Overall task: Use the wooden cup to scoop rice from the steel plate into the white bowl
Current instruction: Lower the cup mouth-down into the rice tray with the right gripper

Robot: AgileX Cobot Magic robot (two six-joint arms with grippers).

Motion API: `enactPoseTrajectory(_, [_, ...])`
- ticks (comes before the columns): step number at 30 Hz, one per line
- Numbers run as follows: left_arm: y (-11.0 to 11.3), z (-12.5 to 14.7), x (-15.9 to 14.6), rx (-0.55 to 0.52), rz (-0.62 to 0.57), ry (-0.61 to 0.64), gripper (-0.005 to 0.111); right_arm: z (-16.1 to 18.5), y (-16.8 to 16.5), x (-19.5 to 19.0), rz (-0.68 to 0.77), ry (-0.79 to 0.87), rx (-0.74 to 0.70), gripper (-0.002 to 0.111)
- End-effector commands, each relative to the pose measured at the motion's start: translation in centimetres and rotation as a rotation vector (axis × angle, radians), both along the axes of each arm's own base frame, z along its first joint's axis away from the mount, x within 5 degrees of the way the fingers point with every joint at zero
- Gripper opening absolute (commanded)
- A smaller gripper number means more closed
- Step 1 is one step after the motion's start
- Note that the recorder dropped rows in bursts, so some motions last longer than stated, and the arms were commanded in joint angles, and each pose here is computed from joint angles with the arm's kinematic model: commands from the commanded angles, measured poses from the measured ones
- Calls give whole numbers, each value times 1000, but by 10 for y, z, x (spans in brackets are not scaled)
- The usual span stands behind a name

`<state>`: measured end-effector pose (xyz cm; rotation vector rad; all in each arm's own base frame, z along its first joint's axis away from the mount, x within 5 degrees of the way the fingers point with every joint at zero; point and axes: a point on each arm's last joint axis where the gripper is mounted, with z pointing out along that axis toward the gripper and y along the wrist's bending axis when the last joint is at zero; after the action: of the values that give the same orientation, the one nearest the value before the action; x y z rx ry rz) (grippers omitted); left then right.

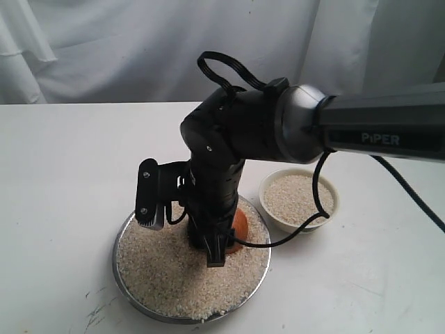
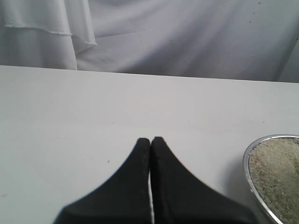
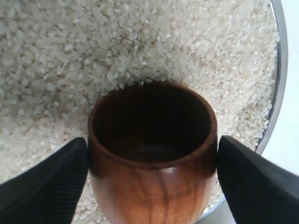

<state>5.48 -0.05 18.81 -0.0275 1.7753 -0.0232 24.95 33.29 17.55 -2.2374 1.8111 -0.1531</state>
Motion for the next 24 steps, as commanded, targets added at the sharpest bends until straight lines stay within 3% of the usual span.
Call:
enactPoseTrajectory(1, [0,-1,0,-4,-1,-7,0,-3,3,4,-29,-12,56,50])
enactPoseTrajectory(15, [0,-1,0,-4,-1,-7,0,-3,4,3,-47,-3,65,51])
enactPoseTrajectory(20, [0,-1,0,-4,-1,-7,0,-4,2,2,-40,13,46,72])
enactPoseTrajectory(24, [0,-1,0,-4,-1,-7,0,-4,0,1,-11,23,14,79])
